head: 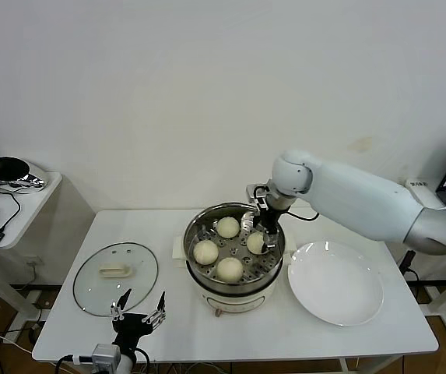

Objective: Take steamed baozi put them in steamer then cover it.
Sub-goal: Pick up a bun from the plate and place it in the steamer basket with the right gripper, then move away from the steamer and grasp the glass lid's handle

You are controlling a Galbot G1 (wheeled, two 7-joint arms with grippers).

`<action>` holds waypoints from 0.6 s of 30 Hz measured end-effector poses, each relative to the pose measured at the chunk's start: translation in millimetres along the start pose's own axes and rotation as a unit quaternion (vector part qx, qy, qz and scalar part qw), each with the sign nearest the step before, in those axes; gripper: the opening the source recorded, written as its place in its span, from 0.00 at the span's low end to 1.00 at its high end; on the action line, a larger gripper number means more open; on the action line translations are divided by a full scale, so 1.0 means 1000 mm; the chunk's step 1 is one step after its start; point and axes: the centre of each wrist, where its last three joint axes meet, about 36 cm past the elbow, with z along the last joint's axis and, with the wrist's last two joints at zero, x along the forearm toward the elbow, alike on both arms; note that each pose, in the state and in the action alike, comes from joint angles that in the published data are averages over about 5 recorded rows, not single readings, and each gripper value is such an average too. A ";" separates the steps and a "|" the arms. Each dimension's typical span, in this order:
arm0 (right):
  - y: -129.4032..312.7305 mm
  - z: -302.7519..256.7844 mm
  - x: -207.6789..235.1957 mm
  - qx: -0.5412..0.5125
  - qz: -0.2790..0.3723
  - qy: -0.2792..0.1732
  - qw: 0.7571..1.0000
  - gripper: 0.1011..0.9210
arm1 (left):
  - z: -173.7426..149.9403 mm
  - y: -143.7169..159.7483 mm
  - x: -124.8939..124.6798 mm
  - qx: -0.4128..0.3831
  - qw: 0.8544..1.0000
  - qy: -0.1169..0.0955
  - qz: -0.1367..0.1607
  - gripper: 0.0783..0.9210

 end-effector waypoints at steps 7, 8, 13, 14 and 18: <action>0.001 0.025 0.045 -0.017 0.065 -0.064 0.996 0.88 | 0.001 0.005 -0.003 0.000 1.000 0.002 -0.005 0.88; 0.002 0.030 0.054 -0.020 0.084 -0.081 0.993 0.88 | 0.002 0.006 -0.004 0.001 1.000 0.004 -0.006 0.88; 0.006 0.056 0.096 -0.043 0.201 -0.176 0.963 0.88 | 0.006 0.011 -0.005 0.006 1.000 0.008 -0.017 0.88; 0.008 0.062 0.103 -0.050 0.226 -0.195 0.953 0.88 | 0.006 0.012 -0.005 0.008 1.000 0.008 -0.019 0.88; 0.021 0.086 0.125 -0.083 0.317 -0.273 0.905 0.88 | 0.006 0.018 -0.006 0.015 0.999 0.006 -0.031 0.88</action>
